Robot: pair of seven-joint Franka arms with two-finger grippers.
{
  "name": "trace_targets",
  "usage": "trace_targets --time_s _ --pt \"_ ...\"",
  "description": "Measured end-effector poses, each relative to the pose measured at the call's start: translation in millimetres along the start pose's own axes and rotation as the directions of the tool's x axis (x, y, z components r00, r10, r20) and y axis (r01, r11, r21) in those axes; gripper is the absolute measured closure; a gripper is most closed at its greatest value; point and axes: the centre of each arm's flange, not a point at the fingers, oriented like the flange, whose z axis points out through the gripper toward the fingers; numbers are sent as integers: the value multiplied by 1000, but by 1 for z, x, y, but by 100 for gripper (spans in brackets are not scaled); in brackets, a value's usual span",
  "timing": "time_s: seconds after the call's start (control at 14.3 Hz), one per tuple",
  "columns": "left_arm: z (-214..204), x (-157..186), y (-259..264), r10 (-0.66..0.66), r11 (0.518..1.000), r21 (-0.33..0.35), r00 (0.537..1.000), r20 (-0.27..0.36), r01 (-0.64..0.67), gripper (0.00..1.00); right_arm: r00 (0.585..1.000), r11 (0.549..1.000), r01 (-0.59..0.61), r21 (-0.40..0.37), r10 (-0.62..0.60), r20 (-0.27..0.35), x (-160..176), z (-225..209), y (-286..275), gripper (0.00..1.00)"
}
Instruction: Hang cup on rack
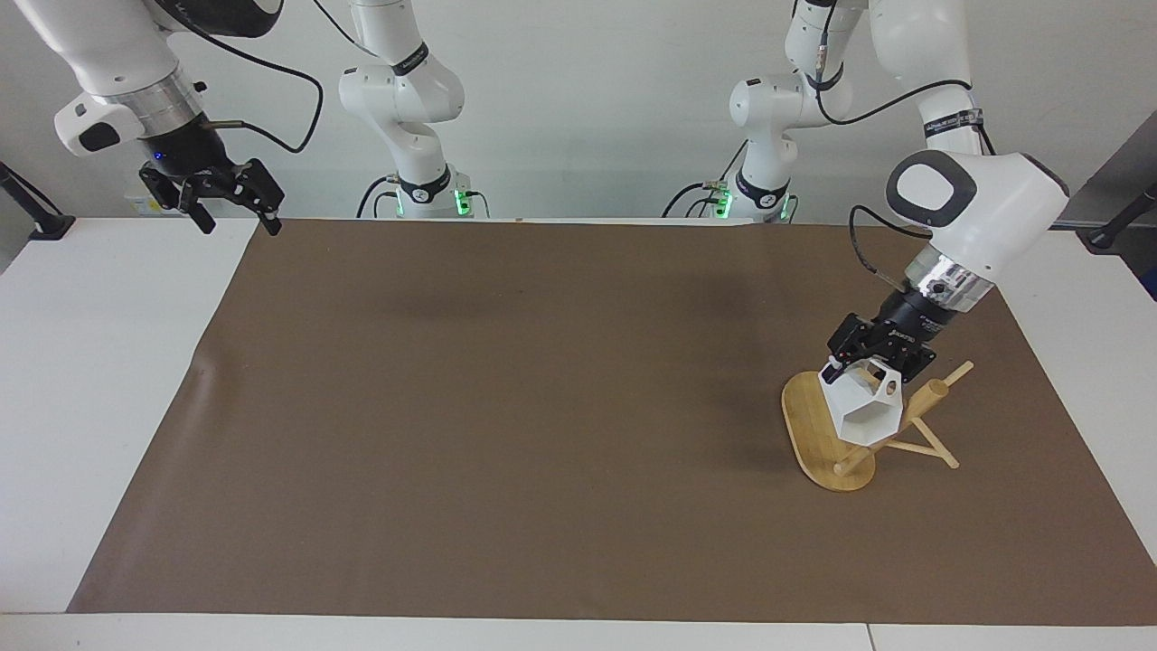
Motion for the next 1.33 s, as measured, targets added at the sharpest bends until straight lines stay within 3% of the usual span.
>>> trace_targets --time_s 0.28,0.56,0.91,1.12,1.33 --pt "-3 -2 0 4 1000 3 1000 -2 -4 6 1000 1000 0 0 0 0 0 0 0 0" --pt "-18 -5 2 42 999 36 998 -54 -40 0 1000 1000 0 0 0 0 0 0 0 0" --pt "-72 -3 0 224 973 75 971 -80 -218 0 1000 1000 0 0 0 0 0 0 0 0" --pt "-98 1 -32 468 884 64 877 -106 -464 0 1000 1000 0 0 0 0 0 0 0 0" --pt "-91 8 -75 697 716 94 702 -146 -691 0 1000 1000 0 0 0 0 0 0 0 0"
